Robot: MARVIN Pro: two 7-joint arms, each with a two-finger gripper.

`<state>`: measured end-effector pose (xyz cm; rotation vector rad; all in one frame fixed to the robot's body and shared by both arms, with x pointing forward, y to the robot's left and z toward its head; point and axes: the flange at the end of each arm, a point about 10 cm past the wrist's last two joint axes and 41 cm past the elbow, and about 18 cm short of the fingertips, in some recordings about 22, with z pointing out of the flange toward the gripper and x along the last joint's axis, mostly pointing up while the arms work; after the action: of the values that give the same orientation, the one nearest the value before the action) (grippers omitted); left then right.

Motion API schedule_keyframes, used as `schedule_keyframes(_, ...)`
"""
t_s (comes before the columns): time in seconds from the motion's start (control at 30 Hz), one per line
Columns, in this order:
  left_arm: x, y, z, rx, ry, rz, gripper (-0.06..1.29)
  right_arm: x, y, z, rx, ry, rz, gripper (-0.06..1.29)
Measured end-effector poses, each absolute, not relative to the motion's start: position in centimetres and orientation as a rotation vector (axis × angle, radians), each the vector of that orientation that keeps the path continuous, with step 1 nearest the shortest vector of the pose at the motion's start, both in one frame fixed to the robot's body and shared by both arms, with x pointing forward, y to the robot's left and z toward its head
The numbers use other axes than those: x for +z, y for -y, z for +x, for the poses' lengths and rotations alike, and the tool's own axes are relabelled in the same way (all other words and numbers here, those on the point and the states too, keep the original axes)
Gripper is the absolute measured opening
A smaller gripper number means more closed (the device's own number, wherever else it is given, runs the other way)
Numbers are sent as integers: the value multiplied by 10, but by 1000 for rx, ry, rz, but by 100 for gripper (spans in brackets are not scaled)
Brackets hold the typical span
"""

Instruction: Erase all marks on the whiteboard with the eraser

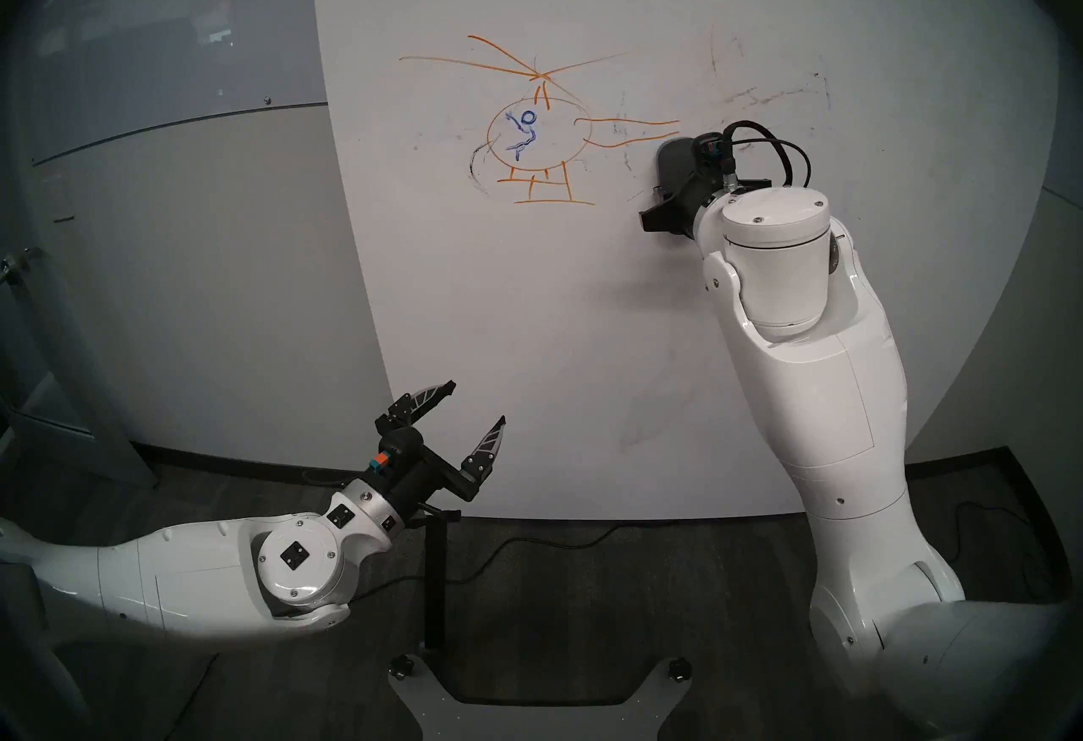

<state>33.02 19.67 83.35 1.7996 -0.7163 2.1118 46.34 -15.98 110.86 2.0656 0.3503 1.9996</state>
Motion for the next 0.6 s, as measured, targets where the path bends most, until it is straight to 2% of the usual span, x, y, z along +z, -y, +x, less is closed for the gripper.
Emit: schedule_keyframes(0.6, 834, -197, 330, 2112, 716, 1800, 123, 1132, 156, 462, 2051, -384, 2031, 53)
